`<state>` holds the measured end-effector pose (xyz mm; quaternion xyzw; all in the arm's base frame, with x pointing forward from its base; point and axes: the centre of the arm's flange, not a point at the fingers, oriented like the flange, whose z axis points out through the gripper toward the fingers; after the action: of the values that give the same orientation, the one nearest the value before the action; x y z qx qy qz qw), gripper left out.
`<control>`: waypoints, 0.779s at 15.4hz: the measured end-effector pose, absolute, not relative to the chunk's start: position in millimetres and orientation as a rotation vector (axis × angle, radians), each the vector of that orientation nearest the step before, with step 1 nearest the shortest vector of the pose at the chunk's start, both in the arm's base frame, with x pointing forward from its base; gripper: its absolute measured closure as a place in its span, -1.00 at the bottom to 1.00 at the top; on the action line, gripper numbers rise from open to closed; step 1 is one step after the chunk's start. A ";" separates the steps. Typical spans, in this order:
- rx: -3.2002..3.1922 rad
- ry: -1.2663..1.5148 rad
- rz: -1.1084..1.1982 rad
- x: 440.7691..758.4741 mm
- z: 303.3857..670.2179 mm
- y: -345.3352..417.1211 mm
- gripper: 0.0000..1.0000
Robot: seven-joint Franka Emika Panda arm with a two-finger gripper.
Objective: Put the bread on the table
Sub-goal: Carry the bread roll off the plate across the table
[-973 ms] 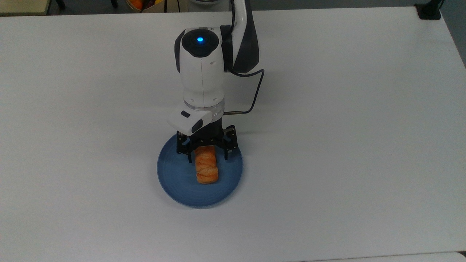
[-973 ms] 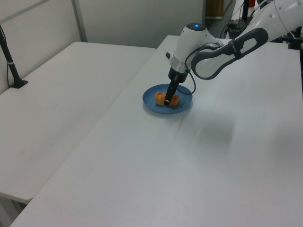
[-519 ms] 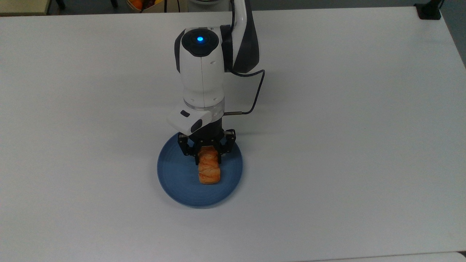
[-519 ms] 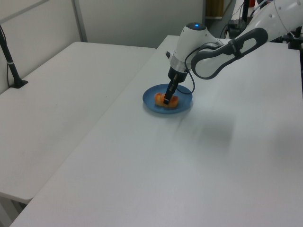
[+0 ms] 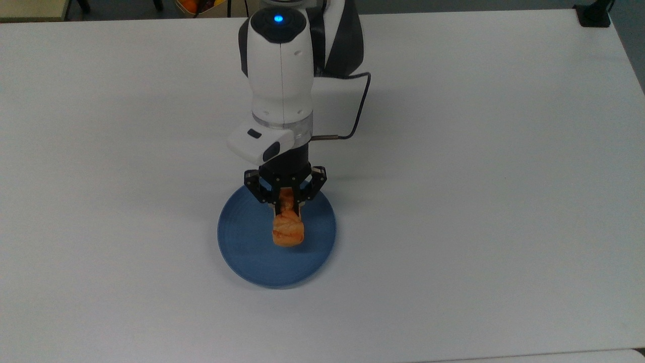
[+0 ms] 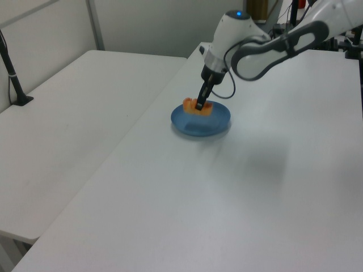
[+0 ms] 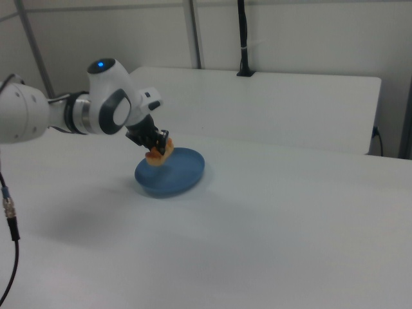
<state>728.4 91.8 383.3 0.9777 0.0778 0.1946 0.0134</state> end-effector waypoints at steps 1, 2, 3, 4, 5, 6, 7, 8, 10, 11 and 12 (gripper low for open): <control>3.046 0.213 0.581 717.9 403.1 96.0 0.37; 3.045 0.200 0.565 708.3 414.9 103.5 0.37; 3.047 0.190 0.548 696.2 422.5 118.3 0.37; 3.052 0.190 0.534 680.5 426.6 141.1 0.37; 3.063 0.210 0.516 656.7 427.4 176.6 0.37; 3.072 0.231 0.502 641.0 426.7 197.4 0.37; 3.085 0.262 0.481 622.4 424.2 220.6 0.37; 3.098 0.287 0.460 604.8 421.5 241.0 0.37; 3.116 0.330 0.418 572.6 414.2 275.1 0.37; 3.122 0.352 0.396 557.7 409.7 289.9 0.37; 3.126 0.374 0.374 544.6 404.7 302.4 0.37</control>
<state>544.6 302.4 404.7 0.9859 0.1178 0.1179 -0.0144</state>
